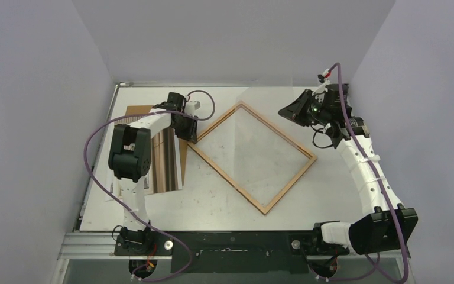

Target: Put the photo into the frame

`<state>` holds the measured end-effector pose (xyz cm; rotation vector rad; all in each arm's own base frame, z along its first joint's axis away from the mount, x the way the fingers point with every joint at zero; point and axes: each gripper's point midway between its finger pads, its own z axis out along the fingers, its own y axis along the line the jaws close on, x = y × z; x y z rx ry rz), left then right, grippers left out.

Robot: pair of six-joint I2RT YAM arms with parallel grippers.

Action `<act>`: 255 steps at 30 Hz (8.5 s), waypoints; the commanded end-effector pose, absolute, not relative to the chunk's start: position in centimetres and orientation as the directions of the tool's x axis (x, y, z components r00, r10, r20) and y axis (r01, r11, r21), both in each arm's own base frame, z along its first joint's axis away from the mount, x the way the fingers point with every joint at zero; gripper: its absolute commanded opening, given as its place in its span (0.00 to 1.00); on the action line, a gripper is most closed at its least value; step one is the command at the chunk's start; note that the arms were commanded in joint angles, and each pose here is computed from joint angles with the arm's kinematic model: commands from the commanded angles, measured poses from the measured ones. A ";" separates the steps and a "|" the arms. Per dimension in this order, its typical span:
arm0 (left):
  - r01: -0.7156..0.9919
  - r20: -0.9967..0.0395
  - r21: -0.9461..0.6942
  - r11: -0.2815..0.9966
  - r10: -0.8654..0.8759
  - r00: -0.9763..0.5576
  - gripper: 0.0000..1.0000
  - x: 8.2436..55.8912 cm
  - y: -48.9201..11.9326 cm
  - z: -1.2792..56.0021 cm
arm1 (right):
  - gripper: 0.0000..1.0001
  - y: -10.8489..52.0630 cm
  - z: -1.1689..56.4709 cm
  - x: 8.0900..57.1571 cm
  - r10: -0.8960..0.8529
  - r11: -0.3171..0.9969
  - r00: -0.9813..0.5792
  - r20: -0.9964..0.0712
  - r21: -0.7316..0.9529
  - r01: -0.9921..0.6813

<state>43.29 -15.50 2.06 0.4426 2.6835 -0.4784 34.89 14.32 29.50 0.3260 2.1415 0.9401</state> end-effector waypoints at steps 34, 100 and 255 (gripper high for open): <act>0.909 -0.849 -0.191 0.372 0.402 -0.342 0.96 28.3 -14.0 31.9 | 0.08 26.7 34.8 24.3 -0.134 0.298 -0.494 -0.859 0.441 -0.847; 0.883 -0.925 -0.088 0.460 0.291 -0.244 0.00 26.3 -14.9 34.6 | 0.90 16.9 25.3 35.0 0.368 0.639 -0.579 -0.728 0.650 -0.410; 0.555 -0.598 -0.099 0.826 0.396 -0.697 0.47 46.5 -17.1 5.9 | 0.05 7.9 10.3 36.0 0.604 0.746 -0.543 -0.583 0.653 0.129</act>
